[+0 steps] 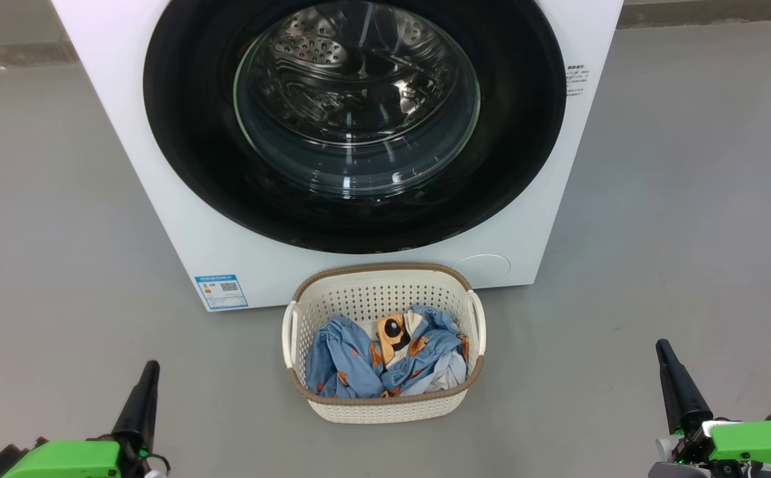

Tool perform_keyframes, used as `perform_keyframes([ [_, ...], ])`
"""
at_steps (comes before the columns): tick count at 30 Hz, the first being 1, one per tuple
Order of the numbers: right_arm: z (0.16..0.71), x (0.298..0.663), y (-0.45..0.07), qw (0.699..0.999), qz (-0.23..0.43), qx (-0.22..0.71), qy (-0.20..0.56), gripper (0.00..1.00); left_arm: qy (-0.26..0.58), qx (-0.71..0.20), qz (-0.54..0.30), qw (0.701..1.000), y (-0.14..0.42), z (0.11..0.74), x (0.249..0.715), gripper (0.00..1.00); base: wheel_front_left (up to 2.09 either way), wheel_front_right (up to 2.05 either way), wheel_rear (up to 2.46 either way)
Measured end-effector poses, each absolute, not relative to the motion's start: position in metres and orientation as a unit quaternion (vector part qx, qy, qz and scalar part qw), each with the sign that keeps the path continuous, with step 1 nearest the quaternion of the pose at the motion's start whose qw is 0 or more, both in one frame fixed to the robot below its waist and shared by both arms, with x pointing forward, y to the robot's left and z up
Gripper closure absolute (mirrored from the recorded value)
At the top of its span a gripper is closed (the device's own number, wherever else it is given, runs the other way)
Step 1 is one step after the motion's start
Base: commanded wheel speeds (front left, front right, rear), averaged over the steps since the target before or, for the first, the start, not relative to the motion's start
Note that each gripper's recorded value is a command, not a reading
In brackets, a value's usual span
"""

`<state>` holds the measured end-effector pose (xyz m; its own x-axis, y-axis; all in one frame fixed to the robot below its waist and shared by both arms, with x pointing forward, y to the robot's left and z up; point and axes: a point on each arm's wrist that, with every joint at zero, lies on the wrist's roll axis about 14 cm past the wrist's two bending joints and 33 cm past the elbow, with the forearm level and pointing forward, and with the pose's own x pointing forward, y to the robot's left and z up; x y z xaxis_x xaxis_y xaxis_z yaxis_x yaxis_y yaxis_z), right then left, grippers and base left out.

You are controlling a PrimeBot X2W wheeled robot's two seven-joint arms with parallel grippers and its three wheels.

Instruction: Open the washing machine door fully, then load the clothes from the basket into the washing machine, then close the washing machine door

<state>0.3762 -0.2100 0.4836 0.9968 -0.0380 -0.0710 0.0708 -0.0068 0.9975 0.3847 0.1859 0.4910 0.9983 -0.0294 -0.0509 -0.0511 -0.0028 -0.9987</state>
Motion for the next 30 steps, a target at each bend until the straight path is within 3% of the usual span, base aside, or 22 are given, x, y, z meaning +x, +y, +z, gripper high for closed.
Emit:
perform_keyframes([
  [30,0.4836,0.3762,-0.2100,0.705,-0.039,0.708,0.012,1.00,0.028,-0.708,0.008,0.706,0.1859,0.4910,0.3847,1.00,0.00,0.00,0.00],
])
